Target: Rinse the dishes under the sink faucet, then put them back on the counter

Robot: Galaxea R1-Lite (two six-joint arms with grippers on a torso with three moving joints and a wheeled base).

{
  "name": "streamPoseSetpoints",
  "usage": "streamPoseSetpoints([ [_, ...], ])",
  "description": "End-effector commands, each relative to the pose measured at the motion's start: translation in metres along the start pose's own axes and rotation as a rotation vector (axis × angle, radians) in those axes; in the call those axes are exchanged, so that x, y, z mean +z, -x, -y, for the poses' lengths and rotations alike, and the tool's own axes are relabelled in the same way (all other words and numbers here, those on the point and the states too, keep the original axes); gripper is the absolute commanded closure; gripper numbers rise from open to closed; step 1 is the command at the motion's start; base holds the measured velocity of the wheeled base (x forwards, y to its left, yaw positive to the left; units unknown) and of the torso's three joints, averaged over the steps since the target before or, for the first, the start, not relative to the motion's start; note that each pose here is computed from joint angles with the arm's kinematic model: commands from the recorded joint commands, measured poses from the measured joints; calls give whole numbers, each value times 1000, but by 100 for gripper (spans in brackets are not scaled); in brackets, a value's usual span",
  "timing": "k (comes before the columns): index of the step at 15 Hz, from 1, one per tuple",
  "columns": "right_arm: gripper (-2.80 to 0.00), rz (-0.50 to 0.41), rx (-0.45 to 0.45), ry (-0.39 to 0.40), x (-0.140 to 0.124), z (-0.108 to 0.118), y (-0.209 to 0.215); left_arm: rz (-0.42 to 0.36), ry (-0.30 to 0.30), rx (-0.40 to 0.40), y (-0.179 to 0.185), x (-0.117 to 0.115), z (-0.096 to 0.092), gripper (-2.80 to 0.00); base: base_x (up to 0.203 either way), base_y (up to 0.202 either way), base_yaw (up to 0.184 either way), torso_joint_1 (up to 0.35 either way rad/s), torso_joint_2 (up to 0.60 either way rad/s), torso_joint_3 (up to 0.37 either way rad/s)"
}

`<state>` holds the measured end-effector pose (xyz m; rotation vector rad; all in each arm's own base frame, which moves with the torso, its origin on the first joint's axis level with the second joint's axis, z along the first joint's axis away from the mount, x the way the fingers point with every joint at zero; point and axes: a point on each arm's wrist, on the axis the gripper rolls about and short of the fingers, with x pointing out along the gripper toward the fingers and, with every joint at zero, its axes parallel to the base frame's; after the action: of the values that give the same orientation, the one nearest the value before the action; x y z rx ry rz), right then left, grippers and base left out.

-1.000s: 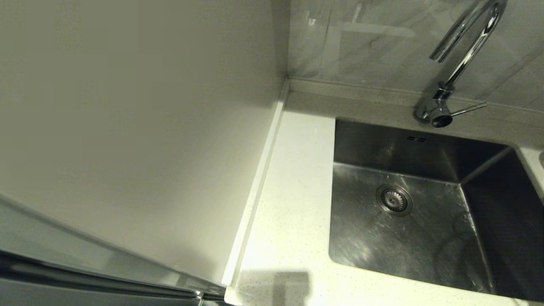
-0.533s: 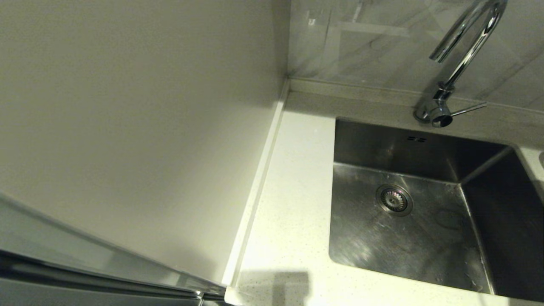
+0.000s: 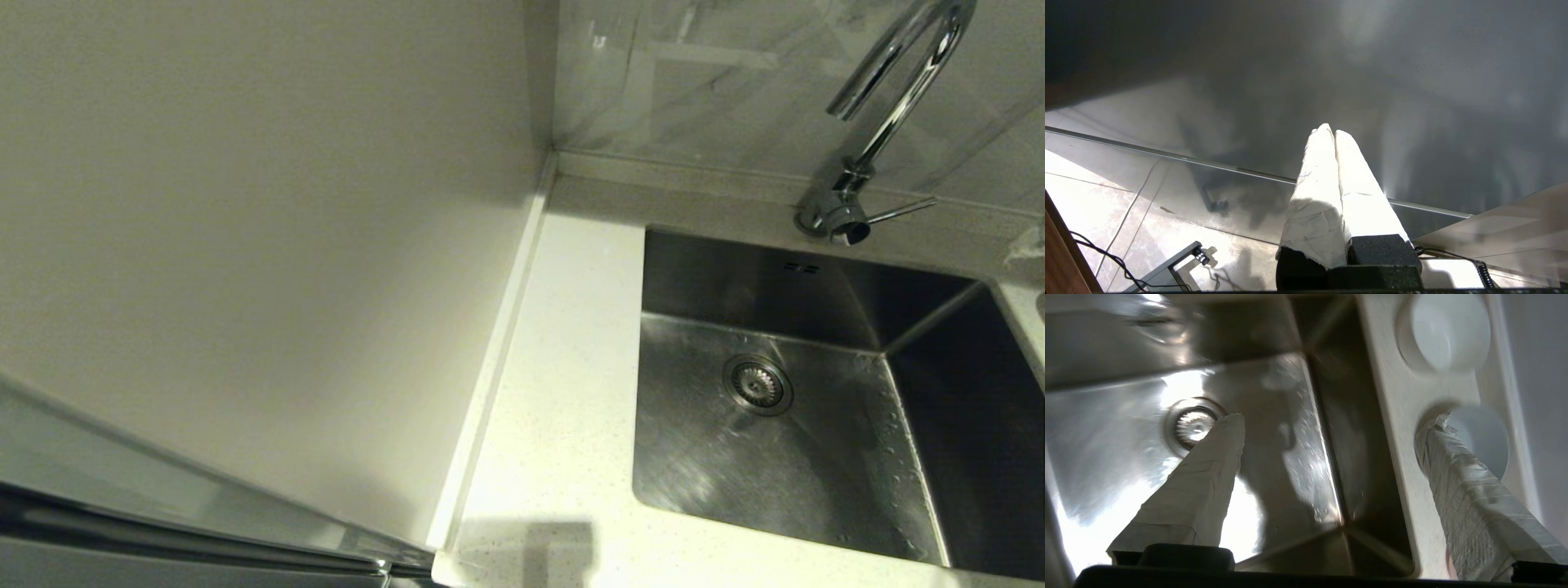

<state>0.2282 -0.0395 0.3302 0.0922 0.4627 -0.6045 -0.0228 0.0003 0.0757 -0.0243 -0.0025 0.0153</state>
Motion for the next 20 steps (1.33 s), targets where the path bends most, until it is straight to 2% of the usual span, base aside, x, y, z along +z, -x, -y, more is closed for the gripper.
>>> streamPoseSetpoints([
  [1,-280,102,62,34,6,0,42,5,0,0,0,0,0,0,0,0,0,0,0,0],
  [2,0,122,62,52,6,3,50,4,0,0,0,0,0,0,0,0,0,0,0,0],
  [10,0,167,37,44,-15,30,86,4,0,0,0,0,0,0,0,0,0,0,0,0],
  [15,0,292,43,15,-36,67,138,4,0,0,0,0,0,0,0,0,0,0,0,0],
  [20,0,443,74,-75,-83,112,195,4,0,0,0,0,0,0,0,0,0,0,0,0],
])
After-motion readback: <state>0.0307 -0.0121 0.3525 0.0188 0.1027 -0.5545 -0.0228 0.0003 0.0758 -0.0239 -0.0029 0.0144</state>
